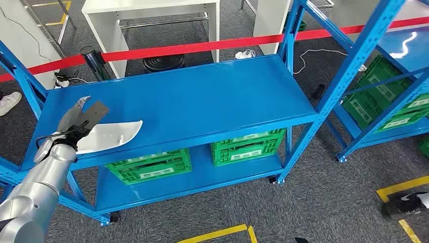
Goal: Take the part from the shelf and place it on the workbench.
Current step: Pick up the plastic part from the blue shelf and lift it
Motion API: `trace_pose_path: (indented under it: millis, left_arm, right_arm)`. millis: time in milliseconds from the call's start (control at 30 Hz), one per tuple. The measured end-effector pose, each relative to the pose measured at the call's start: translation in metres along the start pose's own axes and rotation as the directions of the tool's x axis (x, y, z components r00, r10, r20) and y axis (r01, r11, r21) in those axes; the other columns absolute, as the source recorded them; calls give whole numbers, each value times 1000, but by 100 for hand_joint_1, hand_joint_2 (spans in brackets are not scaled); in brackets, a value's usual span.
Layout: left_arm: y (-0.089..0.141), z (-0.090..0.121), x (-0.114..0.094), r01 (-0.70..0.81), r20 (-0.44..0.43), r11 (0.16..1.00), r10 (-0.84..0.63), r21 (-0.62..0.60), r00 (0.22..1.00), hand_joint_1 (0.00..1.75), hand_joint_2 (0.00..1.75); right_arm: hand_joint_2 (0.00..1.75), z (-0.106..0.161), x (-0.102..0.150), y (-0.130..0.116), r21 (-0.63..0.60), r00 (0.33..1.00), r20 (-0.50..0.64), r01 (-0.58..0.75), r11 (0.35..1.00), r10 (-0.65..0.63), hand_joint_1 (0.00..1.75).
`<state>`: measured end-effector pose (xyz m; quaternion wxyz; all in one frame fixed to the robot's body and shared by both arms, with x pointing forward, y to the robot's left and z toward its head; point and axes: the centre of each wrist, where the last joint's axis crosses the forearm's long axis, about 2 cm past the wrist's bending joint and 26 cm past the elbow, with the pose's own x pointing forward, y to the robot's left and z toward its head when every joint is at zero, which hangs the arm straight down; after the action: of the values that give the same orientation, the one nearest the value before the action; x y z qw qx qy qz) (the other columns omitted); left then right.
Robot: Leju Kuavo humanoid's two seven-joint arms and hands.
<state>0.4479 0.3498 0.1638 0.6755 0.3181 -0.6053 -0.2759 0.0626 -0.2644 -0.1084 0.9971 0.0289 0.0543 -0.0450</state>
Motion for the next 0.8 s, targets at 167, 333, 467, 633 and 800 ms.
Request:
trace_pose_path:
  millis: [167, 333, 467, 633, 800]
  left_arm:
    - [-10, 5, -4, -6, -12, 1000, 6, -23, 1000, 0, 0]
    - [-15, 8, -7, -15, -18, 999, 14, -39, 1000, 0, 0]
    - [-27, 13, -11, -100, -12, 991, 100, -84, 995, 0, 0]
    - [-29, 14, -10, -154, 17, 983, 157, -103, 987, 0, 0]
    - [-32, 17, -14, -172, 22, 979, 175, -111, 984, 0, 0]
  right_arm:
    - [0, -1, -4, -1, -1, 999, 53, 0, 1000, 0, 0]
    - [0, -2, -7, -1, -1, 998, 55, 1, 1000, 0, 0]
    - [0, -3, -14, -2, -2, 999, 47, 8, 1000, -8, 0]
    - [0, -4, -14, -4, -3, 999, 32, 19, 1000, -19, 0]
    - [0, -4, -15, -4, -2, 999, 30, 21, 1000, -21, 0]
